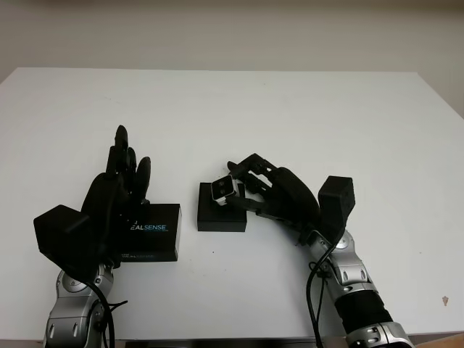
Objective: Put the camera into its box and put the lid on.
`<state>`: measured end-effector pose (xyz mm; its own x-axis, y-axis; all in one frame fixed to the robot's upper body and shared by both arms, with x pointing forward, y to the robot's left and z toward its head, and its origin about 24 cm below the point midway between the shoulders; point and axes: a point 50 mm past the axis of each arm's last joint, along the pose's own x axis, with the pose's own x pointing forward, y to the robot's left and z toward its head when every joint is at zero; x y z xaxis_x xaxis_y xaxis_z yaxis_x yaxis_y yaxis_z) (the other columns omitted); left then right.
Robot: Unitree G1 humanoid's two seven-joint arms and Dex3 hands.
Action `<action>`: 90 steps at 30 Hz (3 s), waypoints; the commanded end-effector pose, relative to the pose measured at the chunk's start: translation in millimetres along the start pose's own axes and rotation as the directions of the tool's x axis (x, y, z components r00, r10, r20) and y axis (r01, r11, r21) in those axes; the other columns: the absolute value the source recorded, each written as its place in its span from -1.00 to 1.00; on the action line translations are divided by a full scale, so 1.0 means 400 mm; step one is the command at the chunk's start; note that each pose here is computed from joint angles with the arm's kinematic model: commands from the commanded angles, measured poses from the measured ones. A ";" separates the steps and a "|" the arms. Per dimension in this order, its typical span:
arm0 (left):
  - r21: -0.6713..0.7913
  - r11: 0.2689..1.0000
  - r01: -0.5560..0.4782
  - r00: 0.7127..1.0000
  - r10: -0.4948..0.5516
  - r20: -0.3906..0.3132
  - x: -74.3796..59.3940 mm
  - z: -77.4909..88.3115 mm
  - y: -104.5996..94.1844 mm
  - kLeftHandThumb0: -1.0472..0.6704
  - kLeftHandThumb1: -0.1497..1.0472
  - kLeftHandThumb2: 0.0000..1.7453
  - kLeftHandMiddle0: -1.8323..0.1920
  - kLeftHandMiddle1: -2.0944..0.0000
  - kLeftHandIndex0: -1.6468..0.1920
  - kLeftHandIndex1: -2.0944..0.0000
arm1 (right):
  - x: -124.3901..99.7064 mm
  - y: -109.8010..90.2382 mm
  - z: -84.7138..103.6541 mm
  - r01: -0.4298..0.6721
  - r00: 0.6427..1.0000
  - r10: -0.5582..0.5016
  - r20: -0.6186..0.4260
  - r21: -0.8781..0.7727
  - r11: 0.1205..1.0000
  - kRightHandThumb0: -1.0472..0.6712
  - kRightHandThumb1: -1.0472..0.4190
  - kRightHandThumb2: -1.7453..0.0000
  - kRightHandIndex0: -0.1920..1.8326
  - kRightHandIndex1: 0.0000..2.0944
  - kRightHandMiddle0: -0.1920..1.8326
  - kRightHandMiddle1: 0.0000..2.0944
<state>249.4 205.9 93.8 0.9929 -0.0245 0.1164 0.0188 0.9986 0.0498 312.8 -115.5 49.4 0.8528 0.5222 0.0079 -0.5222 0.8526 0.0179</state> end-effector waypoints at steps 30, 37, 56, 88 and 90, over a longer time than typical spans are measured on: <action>0.005 1.000 0.013 1.000 -0.013 0.011 -0.003 0.003 -0.004 -0.65 1.00 -0.40 1.00 1.00 1.00 1.00 | -0.003 0.040 -0.016 0.039 0.997 -0.027 0.077 -0.153 0.987 -0.33 -0.93 0.94 -0.61 -0.93 -0.54 0.77; 0.001 1.000 0.010 1.000 -0.010 0.007 -0.007 0.001 -0.001 -0.64 1.00 -0.41 1.00 1.00 1.00 1.00 | 0.000 0.042 -0.027 0.067 0.996 -0.058 0.071 -0.139 0.988 -0.31 -0.93 0.94 -0.61 -0.93 -0.54 0.79; 0.004 1.000 0.020 1.000 -0.020 0.002 -0.011 0.000 0.002 -0.66 1.00 -0.42 1.00 1.00 1.00 1.00 | 0.000 0.044 -0.032 0.131 0.989 -0.119 0.087 -0.160 0.978 -0.29 -0.94 0.94 -0.61 -0.93 -0.59 0.77; 0.012 1.000 0.023 1.000 -0.023 -0.002 -0.011 -0.002 0.000 -0.65 1.00 -0.40 1.00 1.00 1.00 1.00 | -0.040 0.001 0.067 -0.011 0.997 0.045 0.068 -0.431 0.902 -0.47 -0.84 0.94 -1.00 -0.98 -0.80 -0.73; 0.011 1.000 0.024 1.000 -0.024 -0.003 -0.012 -0.002 0.000 -0.65 1.00 -0.40 1.00 1.00 1.00 1.00 | -0.041 0.001 0.068 -0.007 0.996 0.043 0.073 -0.432 0.902 -0.47 -0.82 0.95 -1.00 -0.98 -0.83 -0.76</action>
<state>246.4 205.9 90.8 0.9935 -0.0431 0.1056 0.0378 0.9979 0.0519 299.7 -121.0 73.8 0.8237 0.5627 0.0695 -0.4903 0.7685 -0.4111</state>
